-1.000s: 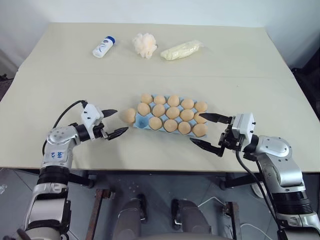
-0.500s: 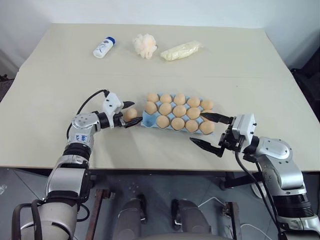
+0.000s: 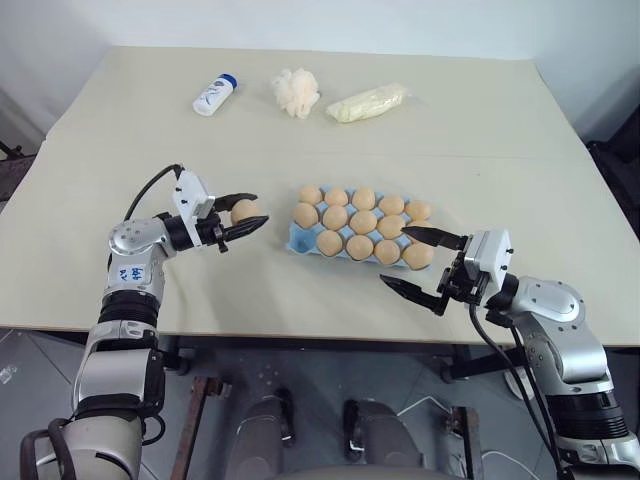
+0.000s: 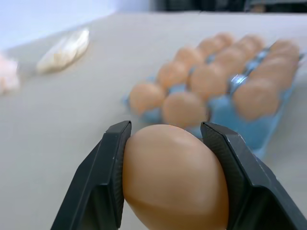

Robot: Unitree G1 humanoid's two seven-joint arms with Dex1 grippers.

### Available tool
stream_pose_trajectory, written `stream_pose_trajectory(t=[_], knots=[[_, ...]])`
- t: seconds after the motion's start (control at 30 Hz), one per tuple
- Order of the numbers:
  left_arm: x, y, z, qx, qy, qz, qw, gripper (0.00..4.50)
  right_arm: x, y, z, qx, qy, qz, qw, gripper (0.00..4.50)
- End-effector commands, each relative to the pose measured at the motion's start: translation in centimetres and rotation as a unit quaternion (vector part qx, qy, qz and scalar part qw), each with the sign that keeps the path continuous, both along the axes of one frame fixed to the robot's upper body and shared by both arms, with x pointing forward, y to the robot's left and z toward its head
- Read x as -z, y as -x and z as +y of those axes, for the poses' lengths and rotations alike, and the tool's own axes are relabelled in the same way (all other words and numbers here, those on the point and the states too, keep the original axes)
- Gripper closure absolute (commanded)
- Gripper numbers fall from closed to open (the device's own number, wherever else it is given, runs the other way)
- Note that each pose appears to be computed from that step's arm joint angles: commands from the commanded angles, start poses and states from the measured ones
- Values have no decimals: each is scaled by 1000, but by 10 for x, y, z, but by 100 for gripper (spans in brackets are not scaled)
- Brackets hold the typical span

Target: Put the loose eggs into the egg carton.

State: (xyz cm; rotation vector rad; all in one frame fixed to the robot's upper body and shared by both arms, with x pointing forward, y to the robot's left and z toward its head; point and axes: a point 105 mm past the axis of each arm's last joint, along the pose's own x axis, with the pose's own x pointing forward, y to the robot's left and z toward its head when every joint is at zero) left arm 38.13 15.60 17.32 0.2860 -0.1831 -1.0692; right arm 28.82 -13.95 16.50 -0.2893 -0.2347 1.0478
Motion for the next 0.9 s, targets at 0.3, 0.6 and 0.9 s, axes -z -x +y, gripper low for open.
stream_pose_trajectory(t=[0.3, 0.6, 0.9], knots=[[12, 6, -62, 64, -9, 15, 998, 208, -13, 1, -3, 4, 0, -27, 1000, 0], [2, 11, -22, 27, -15, -5, 1000, 27, -11, 5, -3, 11, -5, -26, 1000, 0], [9, 40, 57, -45, -57, 36, 997, 27, -11, 0, -19, 20, 10, -22, 1000, 0]])
